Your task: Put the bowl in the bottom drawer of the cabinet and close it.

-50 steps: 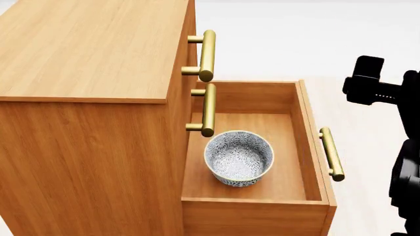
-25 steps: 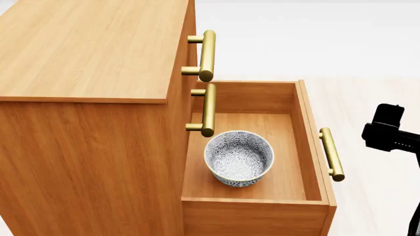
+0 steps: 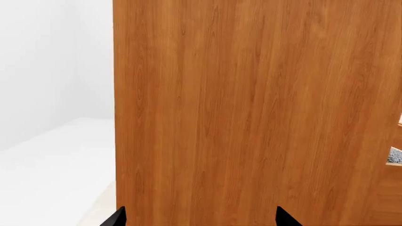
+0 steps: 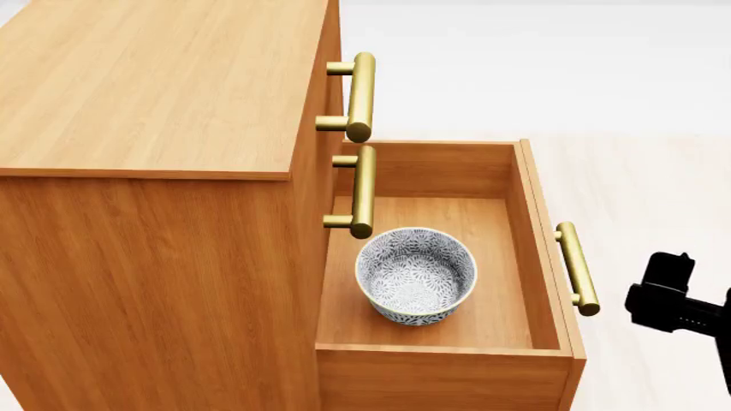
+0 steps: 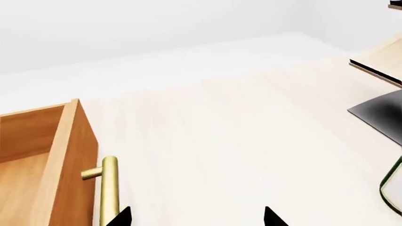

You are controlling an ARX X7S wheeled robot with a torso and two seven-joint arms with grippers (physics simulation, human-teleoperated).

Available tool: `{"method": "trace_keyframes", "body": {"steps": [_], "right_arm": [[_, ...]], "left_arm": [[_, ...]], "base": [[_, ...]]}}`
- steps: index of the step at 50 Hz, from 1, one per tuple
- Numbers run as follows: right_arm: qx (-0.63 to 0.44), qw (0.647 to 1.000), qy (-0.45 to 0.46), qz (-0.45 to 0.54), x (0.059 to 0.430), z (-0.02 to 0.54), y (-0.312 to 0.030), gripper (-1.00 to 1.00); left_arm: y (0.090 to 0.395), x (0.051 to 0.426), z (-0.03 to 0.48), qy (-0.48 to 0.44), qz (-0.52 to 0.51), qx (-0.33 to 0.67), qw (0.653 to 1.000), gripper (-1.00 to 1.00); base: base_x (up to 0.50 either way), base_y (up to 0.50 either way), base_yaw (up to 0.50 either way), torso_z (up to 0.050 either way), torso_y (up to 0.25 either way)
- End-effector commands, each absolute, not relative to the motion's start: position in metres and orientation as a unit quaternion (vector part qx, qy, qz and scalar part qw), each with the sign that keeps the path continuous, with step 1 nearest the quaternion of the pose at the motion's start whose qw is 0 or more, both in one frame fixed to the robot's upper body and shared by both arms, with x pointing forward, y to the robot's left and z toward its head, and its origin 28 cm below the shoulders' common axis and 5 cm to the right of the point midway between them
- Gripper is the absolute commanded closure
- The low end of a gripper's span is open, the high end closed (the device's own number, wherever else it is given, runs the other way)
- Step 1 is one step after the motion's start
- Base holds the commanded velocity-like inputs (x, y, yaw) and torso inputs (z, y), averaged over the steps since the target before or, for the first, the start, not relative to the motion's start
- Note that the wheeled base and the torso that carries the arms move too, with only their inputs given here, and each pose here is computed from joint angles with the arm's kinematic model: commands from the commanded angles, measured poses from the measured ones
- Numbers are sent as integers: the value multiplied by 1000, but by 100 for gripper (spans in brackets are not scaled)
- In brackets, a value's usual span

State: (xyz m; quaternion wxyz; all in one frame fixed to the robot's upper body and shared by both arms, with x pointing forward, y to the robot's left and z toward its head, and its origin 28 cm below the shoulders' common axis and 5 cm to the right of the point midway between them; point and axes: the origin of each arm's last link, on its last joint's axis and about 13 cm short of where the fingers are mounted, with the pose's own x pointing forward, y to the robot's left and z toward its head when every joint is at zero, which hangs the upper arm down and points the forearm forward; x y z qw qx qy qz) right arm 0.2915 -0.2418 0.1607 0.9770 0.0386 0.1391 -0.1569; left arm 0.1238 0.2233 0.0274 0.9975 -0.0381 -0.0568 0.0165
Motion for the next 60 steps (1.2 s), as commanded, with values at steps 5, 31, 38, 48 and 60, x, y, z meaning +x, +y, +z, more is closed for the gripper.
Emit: {"method": "trace_keyframes", "body": {"steps": [5,31,38,48,60], "right_arm": [[44,974,158,-158,284,139,-241,-100],[39,969,183,-161,278,113,-240,-100],[39,970,171,-168,278,110,-242,-100],[44,965,188,-177,273,110,-245,-100],[46,963,209,-164,284,92,-238,-100]], "left_arm": [[223,123,27,-57,16,-36,998,-100],[223,124,26,-52,16,-26,998,-100],[223,124,25,-52,16,-18,998,-100],[223,125,24,-52,20,-18,998,-100],[223,124,25,-52,22,-17,998,-100]], "base": [[0,0,0,0,0],[0,0,0,0,0],[0,0,0,0,0],[0,0,0,0,0],[0,0,0,0,0]]}}
